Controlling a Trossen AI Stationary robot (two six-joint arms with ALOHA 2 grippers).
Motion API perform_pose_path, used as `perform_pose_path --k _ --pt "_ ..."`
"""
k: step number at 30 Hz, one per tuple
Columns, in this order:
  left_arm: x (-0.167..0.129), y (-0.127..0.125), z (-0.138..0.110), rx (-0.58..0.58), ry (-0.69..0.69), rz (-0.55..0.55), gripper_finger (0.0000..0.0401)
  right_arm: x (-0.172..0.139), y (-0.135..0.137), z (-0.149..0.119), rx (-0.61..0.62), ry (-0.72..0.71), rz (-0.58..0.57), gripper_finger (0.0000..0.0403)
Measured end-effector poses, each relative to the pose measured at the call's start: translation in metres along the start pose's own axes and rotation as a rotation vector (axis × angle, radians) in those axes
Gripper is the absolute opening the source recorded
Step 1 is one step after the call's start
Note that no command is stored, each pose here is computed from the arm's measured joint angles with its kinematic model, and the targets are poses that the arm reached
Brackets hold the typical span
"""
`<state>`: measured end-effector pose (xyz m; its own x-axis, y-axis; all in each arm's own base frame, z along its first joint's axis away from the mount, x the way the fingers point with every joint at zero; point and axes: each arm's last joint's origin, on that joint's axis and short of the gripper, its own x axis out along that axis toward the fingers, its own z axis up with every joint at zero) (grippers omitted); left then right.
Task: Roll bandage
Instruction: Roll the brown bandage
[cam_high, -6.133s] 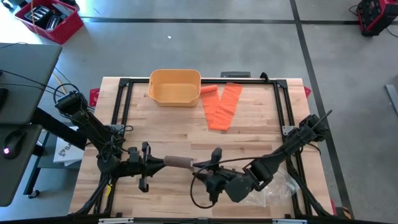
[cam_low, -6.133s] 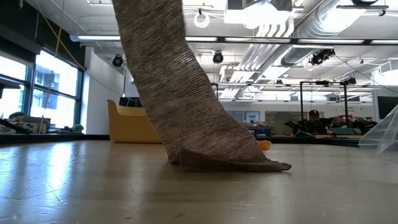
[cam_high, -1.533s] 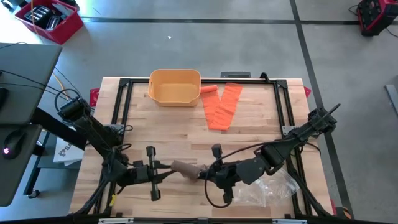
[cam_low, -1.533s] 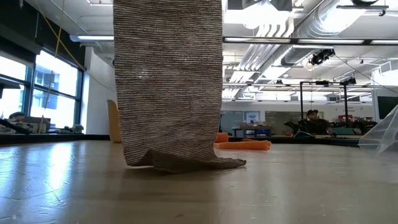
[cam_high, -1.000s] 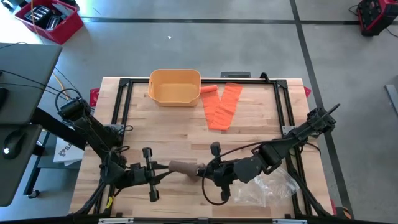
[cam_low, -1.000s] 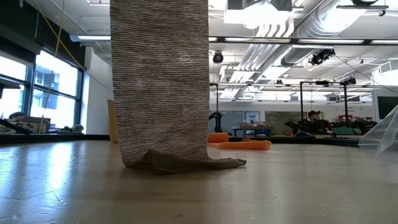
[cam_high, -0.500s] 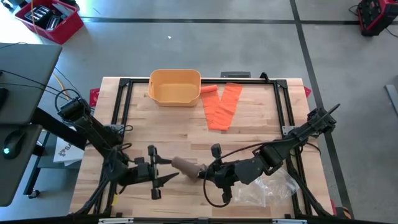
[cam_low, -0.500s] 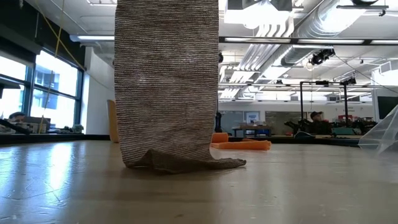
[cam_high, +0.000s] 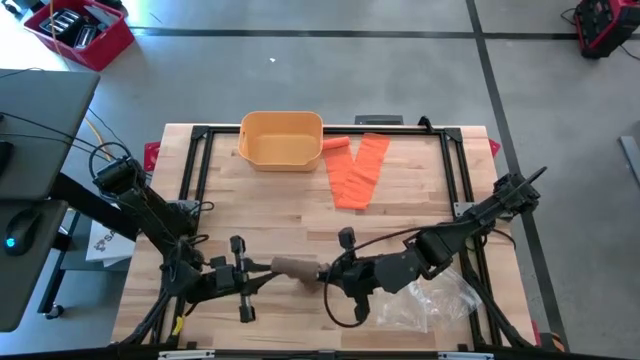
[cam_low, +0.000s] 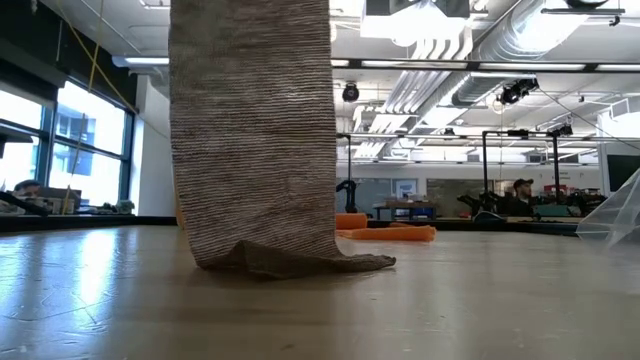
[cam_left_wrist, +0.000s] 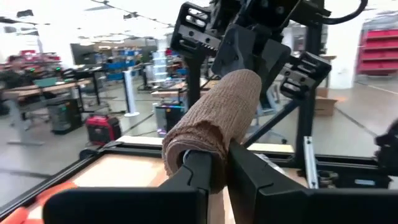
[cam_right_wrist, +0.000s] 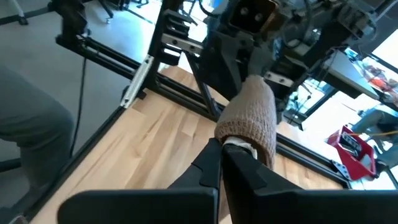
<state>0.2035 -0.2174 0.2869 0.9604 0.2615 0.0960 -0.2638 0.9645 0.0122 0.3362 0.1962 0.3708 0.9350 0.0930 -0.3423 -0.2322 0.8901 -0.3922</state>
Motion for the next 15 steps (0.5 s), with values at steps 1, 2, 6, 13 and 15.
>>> perform_pose_path --k 1,2,6,13,15 --pt "-0.0014 -0.0003 0.0000 0.001 0.004 0.012 0.0024 0.0001 -0.0001 -0.0001 0.000 0.002 -0.005 0.0000" --pt "-0.0025 -0.0004 -0.0001 0.001 0.008 0.024 0.0024 0.0002 0.0001 -0.0003 -0.001 0.005 -0.010 0.0000" --pt "-0.0043 -0.0017 0.0002 0.034 0.005 0.002 0.0032 -0.0004 0.0004 -0.0002 -0.002 0.009 -0.028 0.0001" --pt "-0.0039 -0.0015 0.0003 0.053 0.005 0.003 0.0064 -0.0004 0.0000 -0.0011 -0.006 0.023 -0.047 0.0000" --pt "-0.0055 -0.0010 0.0008 0.066 0.012 0.028 0.0049 -0.0026 0.0019 -0.0020 -0.017 0.048 -0.089 0.0000"
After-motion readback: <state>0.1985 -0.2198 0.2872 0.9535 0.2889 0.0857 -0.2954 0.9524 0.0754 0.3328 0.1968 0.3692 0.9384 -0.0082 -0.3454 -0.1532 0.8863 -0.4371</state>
